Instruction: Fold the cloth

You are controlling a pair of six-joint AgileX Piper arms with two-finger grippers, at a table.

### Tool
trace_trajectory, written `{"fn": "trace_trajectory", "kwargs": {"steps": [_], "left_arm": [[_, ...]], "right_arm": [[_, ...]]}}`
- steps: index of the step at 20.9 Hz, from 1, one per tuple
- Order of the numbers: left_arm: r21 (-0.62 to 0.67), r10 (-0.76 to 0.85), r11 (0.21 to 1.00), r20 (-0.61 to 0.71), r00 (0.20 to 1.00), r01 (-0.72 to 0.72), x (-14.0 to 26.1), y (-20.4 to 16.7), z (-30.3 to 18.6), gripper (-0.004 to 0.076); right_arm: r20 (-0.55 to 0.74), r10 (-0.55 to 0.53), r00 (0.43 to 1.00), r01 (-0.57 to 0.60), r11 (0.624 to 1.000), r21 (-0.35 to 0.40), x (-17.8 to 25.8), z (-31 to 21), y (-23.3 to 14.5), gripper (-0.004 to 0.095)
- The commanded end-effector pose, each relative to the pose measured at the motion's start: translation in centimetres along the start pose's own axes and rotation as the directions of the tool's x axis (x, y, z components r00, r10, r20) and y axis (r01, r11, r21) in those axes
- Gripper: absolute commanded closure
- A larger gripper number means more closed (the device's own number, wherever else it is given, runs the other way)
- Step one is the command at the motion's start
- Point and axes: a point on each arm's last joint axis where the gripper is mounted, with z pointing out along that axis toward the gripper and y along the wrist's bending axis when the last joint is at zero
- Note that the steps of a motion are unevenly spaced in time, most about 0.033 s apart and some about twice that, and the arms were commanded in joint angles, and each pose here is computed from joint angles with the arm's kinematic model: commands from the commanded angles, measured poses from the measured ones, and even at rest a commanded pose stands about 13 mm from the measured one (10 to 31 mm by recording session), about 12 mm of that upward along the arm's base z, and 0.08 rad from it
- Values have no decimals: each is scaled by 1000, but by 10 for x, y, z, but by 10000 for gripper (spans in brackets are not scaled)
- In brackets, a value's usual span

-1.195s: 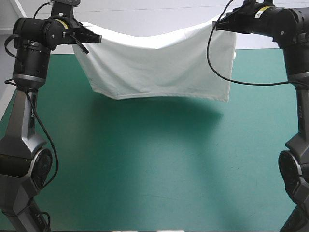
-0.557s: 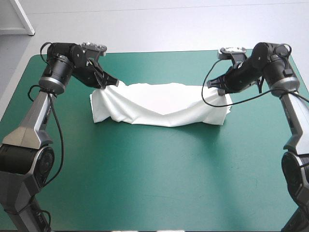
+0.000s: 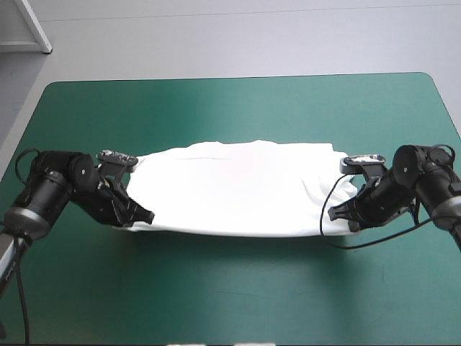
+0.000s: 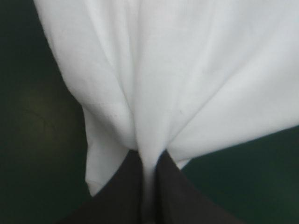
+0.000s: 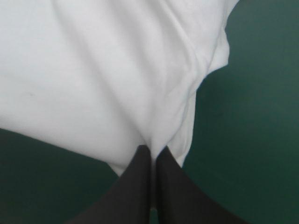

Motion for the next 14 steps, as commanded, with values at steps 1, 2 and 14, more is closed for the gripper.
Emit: {"fn": "trace_trajectory", "kwargs": {"steps": [1,2,14], "left_arm": [[30,-19,999,-111,994,22,37,-5,12,732],[32,-22,999,-141,990,27,43,-5,19,732],[87,-10,995,-315,949,39,79,-9,56,388]], "right_arm": [[-8,2,1000,-2,1000,-1,29,-5,3,926],[-19,10,1000,-10,1000,-2,35,-2,3,926],[-146,6,989,-12,999,-39,71,29,2,518]]}}
